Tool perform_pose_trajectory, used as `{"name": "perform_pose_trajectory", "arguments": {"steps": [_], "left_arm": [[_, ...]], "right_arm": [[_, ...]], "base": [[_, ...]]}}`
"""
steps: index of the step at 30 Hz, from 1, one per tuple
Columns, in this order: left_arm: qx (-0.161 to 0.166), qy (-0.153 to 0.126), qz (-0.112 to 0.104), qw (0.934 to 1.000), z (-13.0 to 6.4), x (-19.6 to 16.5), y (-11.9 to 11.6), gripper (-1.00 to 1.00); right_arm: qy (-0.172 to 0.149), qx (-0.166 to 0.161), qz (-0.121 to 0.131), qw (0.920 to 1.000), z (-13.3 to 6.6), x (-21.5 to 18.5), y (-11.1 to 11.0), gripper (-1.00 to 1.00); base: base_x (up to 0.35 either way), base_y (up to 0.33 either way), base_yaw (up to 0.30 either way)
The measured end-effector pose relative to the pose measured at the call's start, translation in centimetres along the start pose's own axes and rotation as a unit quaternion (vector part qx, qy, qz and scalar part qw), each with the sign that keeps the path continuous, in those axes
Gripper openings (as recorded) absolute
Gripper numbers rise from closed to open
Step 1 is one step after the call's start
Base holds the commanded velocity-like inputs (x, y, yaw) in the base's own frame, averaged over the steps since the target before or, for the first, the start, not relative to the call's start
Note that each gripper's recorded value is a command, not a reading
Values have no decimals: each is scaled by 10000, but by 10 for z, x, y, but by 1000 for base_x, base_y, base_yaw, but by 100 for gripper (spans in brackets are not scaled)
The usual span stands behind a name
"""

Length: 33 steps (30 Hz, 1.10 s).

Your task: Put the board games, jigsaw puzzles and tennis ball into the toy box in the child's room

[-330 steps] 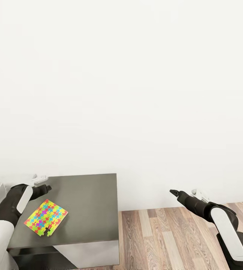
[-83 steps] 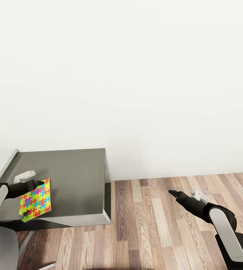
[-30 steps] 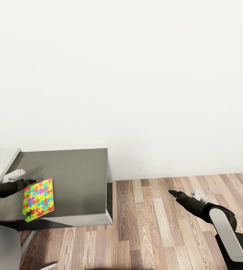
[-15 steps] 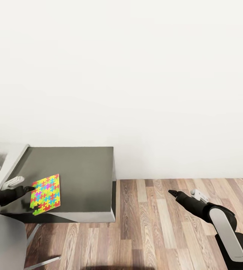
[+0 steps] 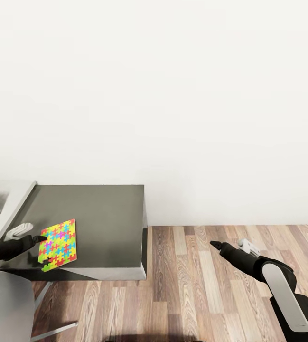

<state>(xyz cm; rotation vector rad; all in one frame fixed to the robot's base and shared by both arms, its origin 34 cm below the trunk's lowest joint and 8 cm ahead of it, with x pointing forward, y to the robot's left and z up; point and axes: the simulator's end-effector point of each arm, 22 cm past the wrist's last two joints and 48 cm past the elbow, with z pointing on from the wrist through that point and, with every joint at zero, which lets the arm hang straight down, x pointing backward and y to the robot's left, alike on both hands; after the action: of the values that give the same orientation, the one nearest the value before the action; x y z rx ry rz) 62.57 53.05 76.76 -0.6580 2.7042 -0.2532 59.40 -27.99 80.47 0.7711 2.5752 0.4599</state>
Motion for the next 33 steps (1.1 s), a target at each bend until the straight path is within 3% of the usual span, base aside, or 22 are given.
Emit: {"name": "perform_pose_trajectory", "arguments": {"steps": [8, 33], "left_arm": [[409, -46, 76, 9991, 5, 1, -18, 100], [457, -87, 100, 9989, 7, 0, -21, 100]], "right_arm": [[57, 22, -1, 10000, 4, 5, -2, 100], [80, 31, 3, 10000, 6, 7, -3, 100]], "base": [[0, 0, 0], [0, -26, 0]]}}
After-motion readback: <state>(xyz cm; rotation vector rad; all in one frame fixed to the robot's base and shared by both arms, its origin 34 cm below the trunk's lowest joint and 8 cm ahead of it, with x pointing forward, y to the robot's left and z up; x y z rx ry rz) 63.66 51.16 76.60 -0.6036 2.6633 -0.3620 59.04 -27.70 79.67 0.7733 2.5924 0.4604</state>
